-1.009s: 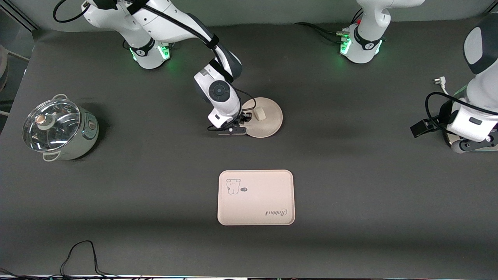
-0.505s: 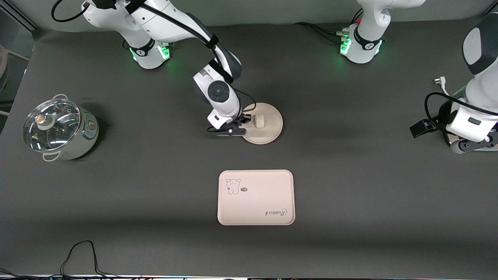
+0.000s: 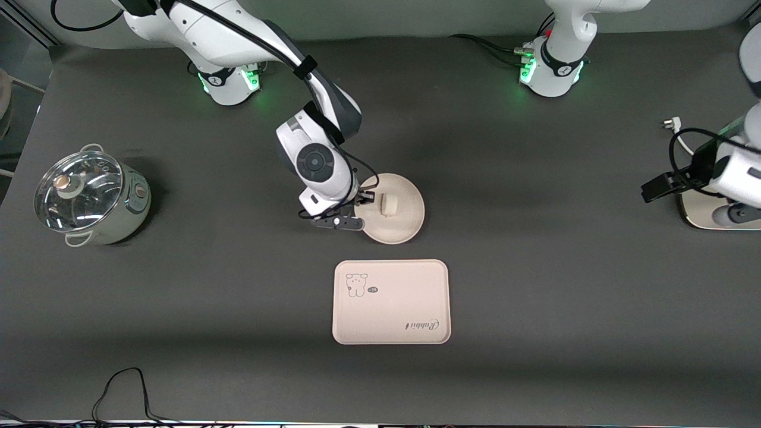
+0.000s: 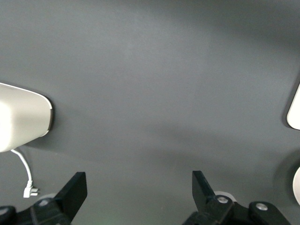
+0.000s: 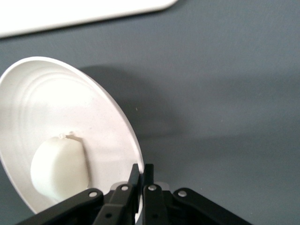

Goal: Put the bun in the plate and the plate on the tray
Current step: 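Lift and carry the plate with the right gripper onto the tray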

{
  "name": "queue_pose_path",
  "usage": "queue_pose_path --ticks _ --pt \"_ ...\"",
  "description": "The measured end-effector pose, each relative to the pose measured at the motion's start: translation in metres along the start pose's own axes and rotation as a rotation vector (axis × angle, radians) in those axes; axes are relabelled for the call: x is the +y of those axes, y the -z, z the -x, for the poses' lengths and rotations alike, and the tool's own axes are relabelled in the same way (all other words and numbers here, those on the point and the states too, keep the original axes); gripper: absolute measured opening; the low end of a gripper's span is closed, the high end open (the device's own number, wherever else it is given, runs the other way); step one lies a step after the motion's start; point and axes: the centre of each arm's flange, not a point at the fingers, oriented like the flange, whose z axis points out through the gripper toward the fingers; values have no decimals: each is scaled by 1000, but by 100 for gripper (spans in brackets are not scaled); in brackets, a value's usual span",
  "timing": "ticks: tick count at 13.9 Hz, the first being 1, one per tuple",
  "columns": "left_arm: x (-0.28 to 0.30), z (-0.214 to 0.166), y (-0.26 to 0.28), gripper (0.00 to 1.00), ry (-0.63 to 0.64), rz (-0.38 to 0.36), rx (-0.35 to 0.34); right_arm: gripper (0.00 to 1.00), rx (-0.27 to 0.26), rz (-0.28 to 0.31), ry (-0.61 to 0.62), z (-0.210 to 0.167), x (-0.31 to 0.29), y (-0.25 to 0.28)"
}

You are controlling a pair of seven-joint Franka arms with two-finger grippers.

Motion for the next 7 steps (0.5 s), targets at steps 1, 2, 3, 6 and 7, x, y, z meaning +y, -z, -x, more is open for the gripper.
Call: queue_pose_path --ticks 1,2,3,6,7 --pt "-5 0 7 100 -9 1 3 4 10 -13 -7 -4 1 9" --pt "-10 -1 11 100 -22 2 3 4 21 -28 -14 -8 2 19" --pt "-15 -1 12 100 -33 1 -3 4 36 -49 -24 -14 2 33" --pt "-23 -2 12 100 -68 1 -10 4 111 -138 -64 -47 6 92" --pt "-22 -2 12 100 -71 2 -9 4 140 -168 -76 -59 8 112"
